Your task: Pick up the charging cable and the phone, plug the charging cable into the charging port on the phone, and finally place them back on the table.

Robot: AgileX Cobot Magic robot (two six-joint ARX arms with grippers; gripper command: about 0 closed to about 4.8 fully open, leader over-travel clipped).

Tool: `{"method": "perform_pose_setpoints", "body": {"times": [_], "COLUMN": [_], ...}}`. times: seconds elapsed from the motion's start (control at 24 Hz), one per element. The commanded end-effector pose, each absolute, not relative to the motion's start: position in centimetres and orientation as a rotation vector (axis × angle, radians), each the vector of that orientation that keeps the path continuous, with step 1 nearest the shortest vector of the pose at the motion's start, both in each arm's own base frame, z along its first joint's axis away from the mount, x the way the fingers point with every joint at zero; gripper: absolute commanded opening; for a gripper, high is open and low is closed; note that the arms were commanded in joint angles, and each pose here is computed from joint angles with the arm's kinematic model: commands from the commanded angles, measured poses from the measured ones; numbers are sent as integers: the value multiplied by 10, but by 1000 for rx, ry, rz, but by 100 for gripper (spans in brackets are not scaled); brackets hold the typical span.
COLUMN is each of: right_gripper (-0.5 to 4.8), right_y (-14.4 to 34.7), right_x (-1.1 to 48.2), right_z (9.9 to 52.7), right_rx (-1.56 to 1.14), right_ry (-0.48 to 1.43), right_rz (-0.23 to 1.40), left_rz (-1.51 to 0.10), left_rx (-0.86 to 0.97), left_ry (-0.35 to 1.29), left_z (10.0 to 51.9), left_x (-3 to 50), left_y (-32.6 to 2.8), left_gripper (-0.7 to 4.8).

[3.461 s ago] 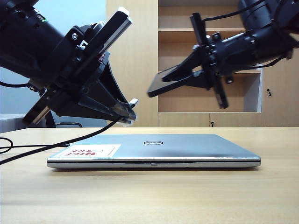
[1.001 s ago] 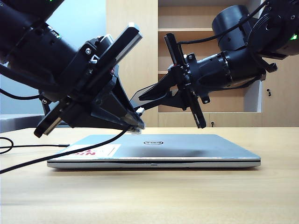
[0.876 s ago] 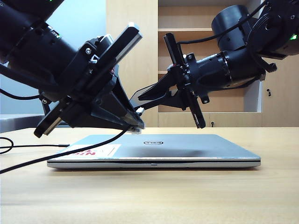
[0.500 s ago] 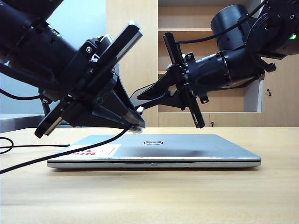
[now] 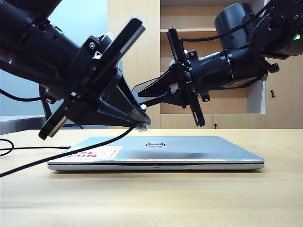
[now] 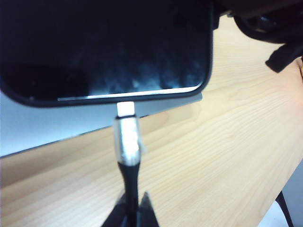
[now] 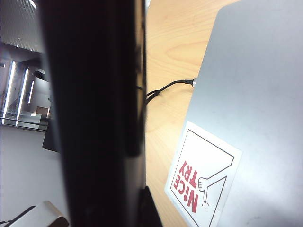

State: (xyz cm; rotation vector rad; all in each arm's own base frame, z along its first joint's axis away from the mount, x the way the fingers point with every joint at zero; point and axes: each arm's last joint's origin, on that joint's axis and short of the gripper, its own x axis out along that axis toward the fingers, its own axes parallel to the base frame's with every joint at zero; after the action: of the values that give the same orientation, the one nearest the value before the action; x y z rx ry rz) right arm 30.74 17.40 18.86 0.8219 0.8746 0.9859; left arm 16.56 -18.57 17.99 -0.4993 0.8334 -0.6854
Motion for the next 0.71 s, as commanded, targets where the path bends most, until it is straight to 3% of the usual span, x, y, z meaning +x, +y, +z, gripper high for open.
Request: {"method": "perform_pose_setpoints", "body": {"times": [0.04, 0.63, 0.71], "right_gripper": [-5, -6, -6], "right_y": [177, 177, 176], "right_x": [305, 304, 306], "right_z": [196, 196, 197], "right_rx": [786, 776, 762], "right_ry": [851, 860, 839], "right_rz": [1086, 1126, 1114], "left_rz": [-701, -705, -706], "left_rx": [-522, -520, -517], "left_ry": [778, 770, 769], "left_z": [186, 186, 186], "left_x": [168, 168, 168], "left_y": [-187, -187, -187], "left_gripper": [-6, -4, 29]}}
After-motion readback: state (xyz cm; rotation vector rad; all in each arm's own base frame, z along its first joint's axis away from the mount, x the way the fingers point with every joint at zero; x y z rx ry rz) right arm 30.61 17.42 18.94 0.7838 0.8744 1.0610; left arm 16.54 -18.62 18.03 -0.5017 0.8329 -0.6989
